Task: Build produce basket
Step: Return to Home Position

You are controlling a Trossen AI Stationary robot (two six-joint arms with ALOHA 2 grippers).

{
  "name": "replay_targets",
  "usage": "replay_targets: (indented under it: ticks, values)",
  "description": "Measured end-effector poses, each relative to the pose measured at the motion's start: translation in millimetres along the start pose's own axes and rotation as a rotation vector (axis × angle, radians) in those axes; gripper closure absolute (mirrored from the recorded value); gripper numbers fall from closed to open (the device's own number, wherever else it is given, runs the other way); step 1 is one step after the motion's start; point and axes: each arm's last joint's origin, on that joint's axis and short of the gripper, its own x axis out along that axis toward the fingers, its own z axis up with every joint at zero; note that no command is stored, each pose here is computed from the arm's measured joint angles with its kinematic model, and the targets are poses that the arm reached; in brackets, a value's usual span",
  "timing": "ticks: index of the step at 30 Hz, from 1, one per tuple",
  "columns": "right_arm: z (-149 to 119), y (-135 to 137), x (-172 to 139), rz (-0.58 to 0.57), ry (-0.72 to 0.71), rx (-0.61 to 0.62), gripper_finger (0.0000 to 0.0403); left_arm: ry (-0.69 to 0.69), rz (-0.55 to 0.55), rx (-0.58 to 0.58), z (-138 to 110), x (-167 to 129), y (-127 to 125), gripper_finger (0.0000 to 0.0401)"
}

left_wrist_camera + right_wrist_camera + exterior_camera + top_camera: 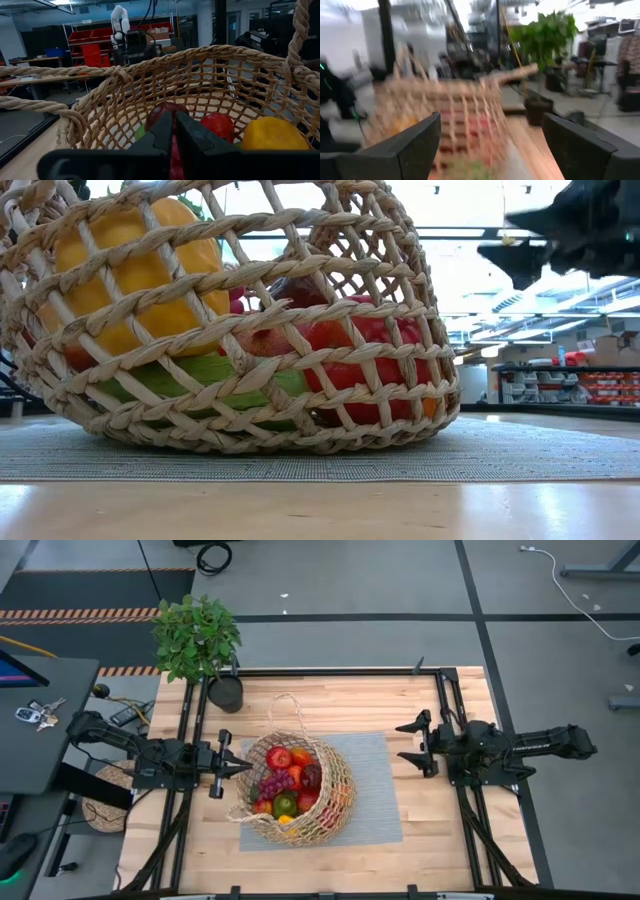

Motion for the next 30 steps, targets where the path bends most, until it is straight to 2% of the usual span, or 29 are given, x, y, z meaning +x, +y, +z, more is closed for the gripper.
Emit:
replay_targets:
  ticks: [2,6,30]
  values:
    - [-5.9,-0.4,-1.6,0.003,0.064,-0.037,0.0055,0.0,0.0,0.0,-0.1,0.0,0.0,0.0371]
    - [-12.2,0.5,-2.3,0.038,0.13,-0.03,0.0055,0.0,0.0,0.0,-0.1,0.0,0.0,0.0366]
    - [-12.0,0.3,-2.3,0.029,0.128,-0.03,0.0055,0.0,0.0,0.0,-0.1,0.0,0.0,0.0372]
